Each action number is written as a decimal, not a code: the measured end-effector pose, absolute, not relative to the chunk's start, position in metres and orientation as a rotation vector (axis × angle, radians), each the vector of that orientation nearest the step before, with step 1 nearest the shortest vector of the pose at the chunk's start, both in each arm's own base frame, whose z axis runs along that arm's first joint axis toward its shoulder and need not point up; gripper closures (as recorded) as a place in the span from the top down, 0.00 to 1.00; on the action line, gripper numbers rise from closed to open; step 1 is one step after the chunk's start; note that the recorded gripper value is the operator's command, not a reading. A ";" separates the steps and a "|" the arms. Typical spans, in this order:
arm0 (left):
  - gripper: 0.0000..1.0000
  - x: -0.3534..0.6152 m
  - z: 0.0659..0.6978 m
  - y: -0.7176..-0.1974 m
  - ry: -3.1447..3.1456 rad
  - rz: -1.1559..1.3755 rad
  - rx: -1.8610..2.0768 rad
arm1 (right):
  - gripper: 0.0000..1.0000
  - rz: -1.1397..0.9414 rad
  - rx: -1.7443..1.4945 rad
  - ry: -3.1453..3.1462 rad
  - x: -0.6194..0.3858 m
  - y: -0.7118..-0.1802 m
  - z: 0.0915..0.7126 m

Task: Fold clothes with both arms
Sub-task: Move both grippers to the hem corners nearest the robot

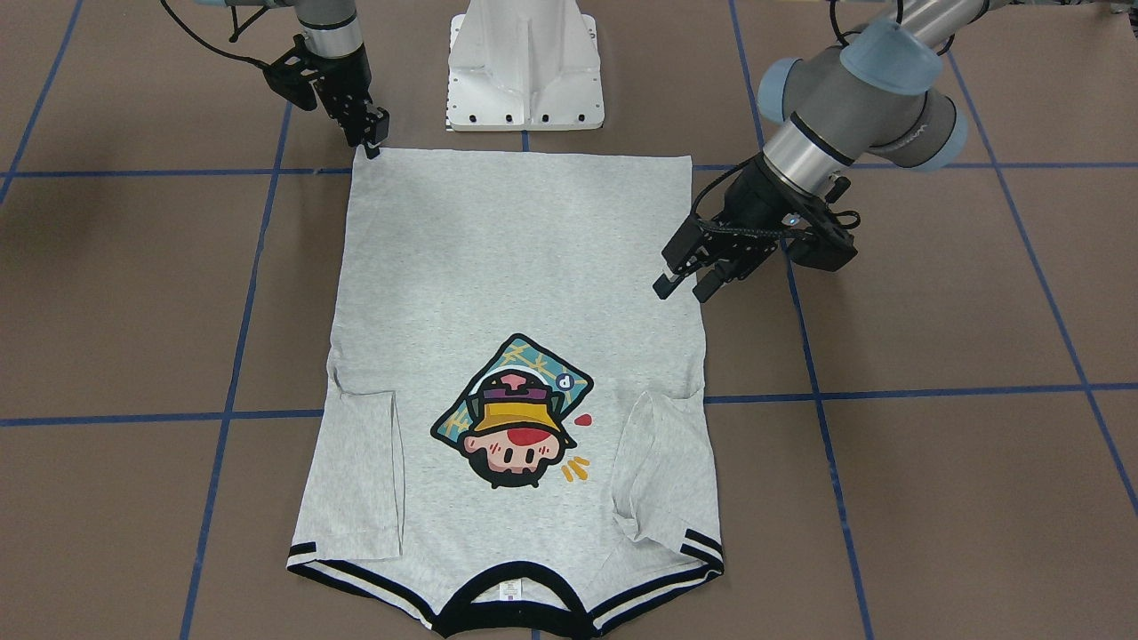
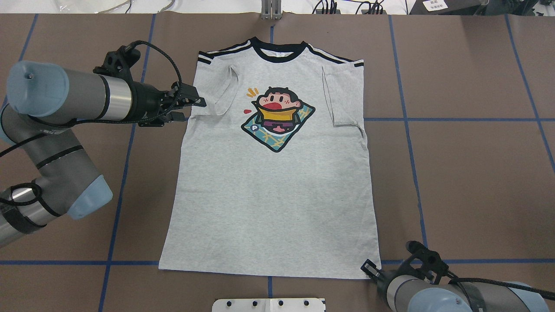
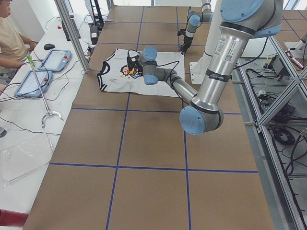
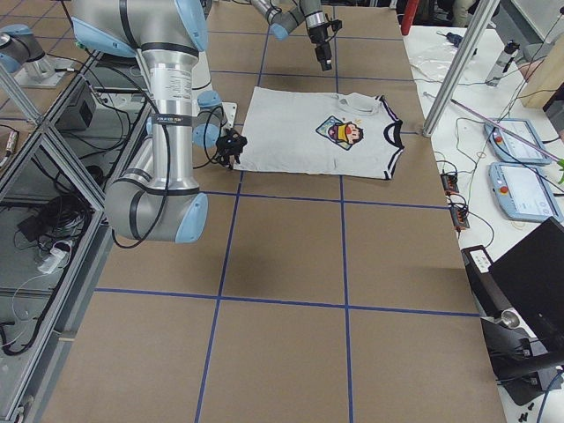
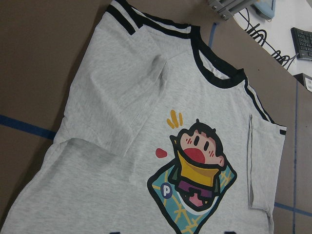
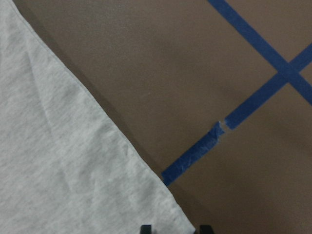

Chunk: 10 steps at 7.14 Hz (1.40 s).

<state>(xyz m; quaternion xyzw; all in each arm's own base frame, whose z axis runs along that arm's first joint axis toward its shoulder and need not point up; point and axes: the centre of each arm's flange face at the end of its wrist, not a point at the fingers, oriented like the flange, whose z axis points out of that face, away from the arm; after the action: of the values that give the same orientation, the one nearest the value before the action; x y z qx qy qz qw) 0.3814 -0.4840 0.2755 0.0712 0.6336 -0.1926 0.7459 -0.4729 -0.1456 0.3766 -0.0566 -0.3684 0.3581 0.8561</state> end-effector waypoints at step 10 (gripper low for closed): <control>0.74 0.392 0.335 -0.261 1.292 -0.604 -0.162 | 0.00 0.780 -0.147 -0.839 -0.449 -0.162 0.344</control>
<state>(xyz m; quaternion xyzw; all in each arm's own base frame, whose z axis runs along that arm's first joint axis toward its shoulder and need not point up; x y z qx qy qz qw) 0.3921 -0.2613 0.3351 -0.0742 0.5918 -0.2769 0.7534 -0.4495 -0.1616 0.3443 -0.0694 -0.3964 0.3688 0.8379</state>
